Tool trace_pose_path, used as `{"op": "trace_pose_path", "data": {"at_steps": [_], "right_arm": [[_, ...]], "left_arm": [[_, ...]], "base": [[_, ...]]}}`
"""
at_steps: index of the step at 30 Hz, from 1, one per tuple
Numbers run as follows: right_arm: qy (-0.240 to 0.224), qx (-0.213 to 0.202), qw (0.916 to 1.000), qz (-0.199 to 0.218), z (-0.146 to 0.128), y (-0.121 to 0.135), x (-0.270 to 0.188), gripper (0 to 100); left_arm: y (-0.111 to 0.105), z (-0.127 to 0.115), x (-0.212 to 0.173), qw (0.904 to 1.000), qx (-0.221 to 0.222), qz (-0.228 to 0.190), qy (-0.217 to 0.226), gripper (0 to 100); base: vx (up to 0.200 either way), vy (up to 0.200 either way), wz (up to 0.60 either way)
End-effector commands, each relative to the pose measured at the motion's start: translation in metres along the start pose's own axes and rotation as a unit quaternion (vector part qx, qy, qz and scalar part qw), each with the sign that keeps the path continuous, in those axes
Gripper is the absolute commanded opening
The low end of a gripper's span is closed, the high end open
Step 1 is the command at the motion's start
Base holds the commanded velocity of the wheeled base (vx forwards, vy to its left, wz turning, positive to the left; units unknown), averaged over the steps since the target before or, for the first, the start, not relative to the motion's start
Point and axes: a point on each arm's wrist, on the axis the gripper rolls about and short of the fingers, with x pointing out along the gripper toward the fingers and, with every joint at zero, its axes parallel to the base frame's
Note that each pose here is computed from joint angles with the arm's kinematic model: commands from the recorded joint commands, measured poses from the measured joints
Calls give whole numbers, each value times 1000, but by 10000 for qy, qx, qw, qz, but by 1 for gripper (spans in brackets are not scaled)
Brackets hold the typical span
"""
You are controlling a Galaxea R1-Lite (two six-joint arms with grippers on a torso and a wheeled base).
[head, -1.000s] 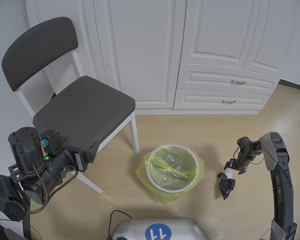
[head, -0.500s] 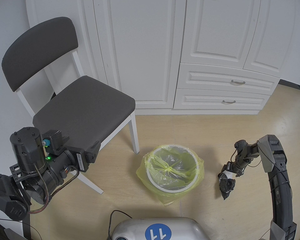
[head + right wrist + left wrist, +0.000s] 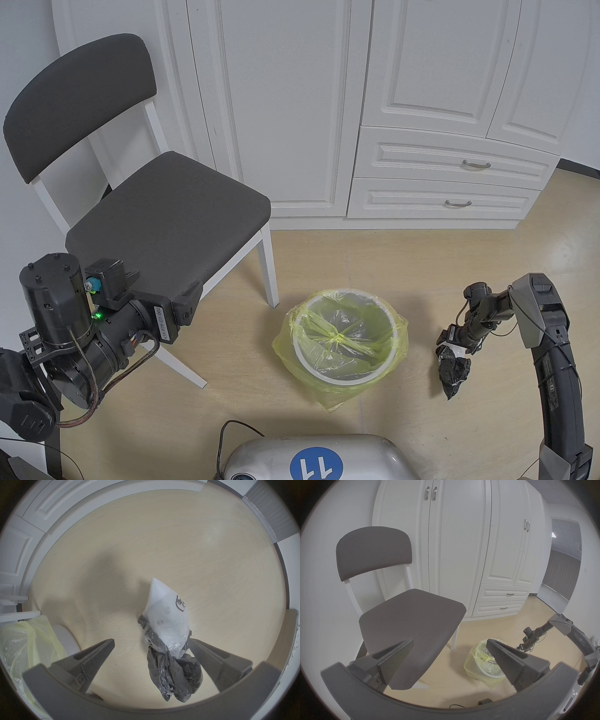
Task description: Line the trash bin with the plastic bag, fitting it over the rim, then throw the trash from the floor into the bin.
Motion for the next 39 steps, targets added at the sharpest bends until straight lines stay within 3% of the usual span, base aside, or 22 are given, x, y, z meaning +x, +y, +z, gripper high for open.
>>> {"op": "trace_pose_path", "data": {"at_steps": [1,3,4,29,39], "right_arm": [[33,0,10000,4,-2,0,3,100],[44,-14,10000,12,-3,0,3,100],[44,-14,10000,12,-3,0,3,0],[47,-63,10000,-29,1,-3,-2,0],[-549,233,9981,126,33,6,-61,0]], "left_arm": [[-1,-1,1,10000,11,-3,32,100],[-1,-3,3,10000,25,0,68,100],[-1,-3,3,10000,20,8,74,100],[-2,-5,3,9999,46,-4,118,100],[-1,-5,3,9999,51,3,110,100]], "base": [[0,0,0],[0,0,0],[0,0,0],[0,0,0],[0,0,0]]}}
